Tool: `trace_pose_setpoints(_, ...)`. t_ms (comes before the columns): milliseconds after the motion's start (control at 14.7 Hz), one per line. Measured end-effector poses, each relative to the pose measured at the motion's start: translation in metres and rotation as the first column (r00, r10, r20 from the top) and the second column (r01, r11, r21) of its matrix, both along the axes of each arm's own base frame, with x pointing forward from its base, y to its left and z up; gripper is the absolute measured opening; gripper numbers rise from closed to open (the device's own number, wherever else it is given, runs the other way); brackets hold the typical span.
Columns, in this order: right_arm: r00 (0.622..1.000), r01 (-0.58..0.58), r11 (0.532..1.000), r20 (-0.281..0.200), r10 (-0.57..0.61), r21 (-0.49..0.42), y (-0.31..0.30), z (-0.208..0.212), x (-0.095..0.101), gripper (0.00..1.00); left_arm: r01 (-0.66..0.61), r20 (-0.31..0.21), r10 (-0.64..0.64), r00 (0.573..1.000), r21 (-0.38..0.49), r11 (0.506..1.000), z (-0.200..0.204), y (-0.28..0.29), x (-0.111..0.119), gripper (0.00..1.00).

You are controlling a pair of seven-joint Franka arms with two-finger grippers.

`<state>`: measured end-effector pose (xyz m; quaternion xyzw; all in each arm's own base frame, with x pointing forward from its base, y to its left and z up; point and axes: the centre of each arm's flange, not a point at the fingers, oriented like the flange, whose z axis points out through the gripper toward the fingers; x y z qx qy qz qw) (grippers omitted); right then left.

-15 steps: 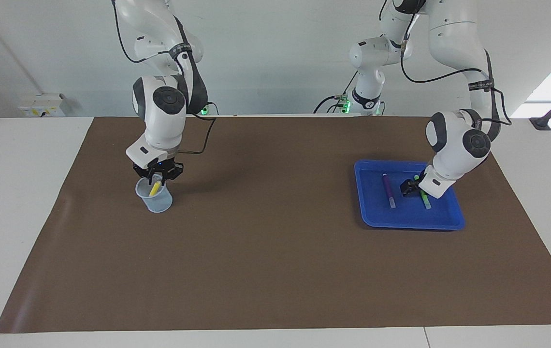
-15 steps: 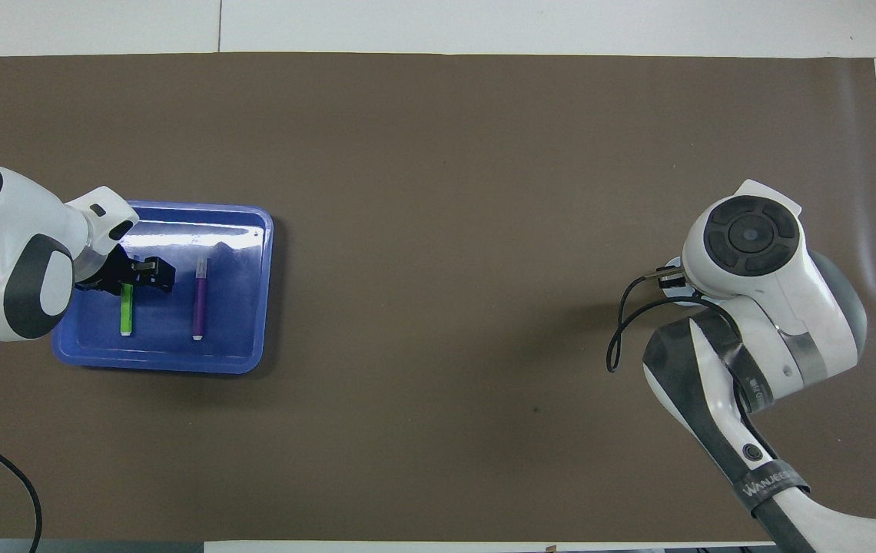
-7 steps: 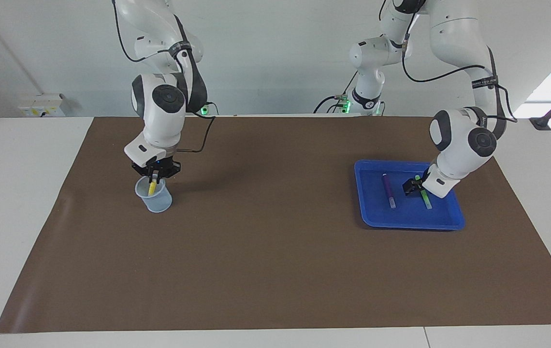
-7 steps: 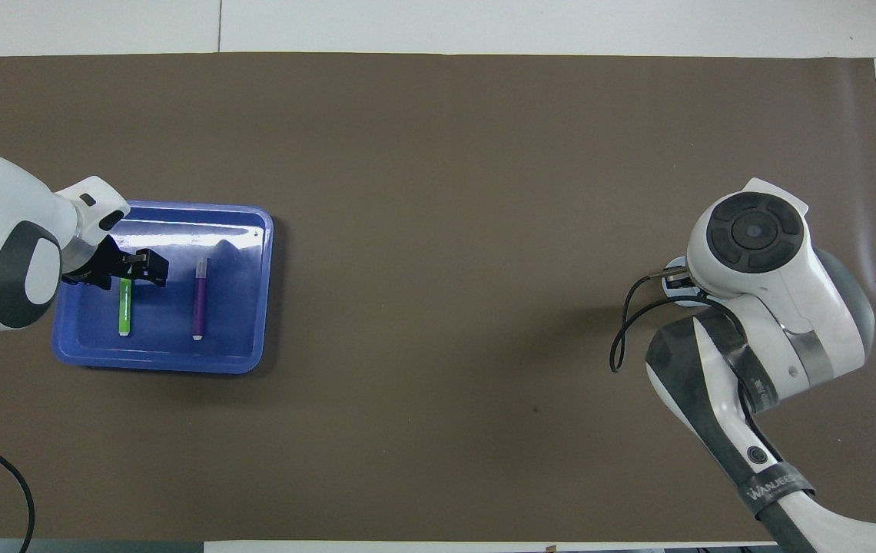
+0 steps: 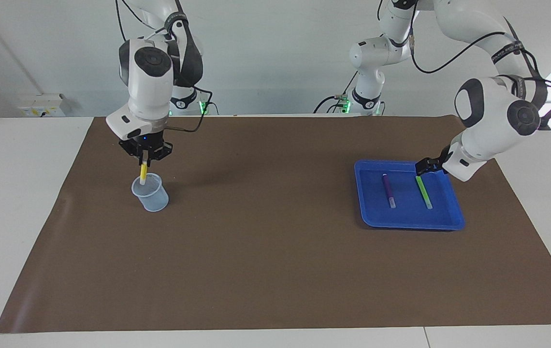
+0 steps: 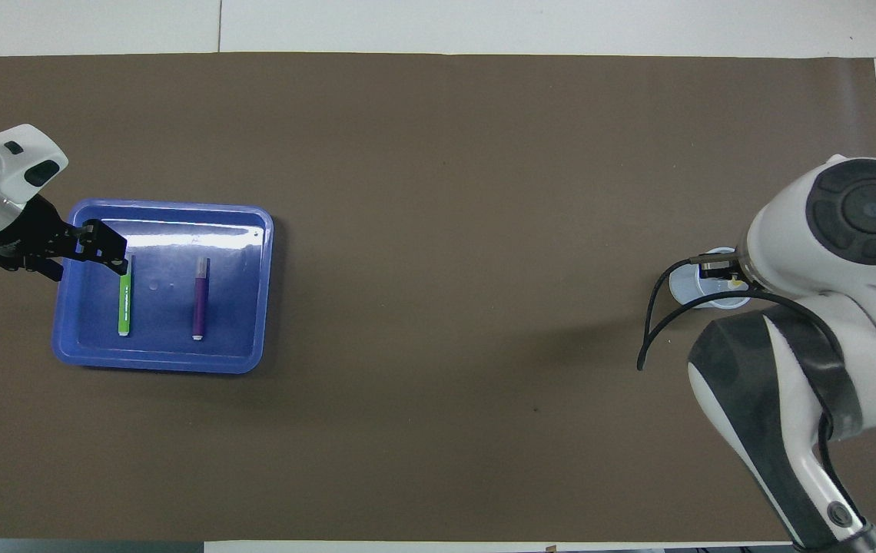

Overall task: Right arm passes pens to left for tray arrangement
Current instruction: 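Grasp the yellow pen from the cup with the right gripper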

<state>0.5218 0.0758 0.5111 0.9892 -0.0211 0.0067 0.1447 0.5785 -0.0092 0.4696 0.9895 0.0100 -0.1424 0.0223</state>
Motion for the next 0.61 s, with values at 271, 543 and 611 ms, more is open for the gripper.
trace_pose_setpoints(271,0.996,0.089,0.958,0.003,-0.093,0.274,0.022,0.062,-0.004,0.18,-0.214,-0.016,0.214,0.977,-0.126,0.969,0.062,-0.026,-0.026,0.95)
trace_pose_setpoints(543,0.923,0.364,0.74,-0.11,-0.37,0.566,0.045,0.078,0.003,0.18,-0.511,-0.122,0.496,0.859,-0.235,0.827,0.102,-0.054,-0.039,0.98)
trace_pose_setpoints(611,0.875,0.452,0.648,-0.164,-0.455,0.613,0.051,0.08,0.006,0.18,-0.573,-0.164,0.549,0.82,-0.247,0.781,0.107,-0.059,-0.041,0.98)
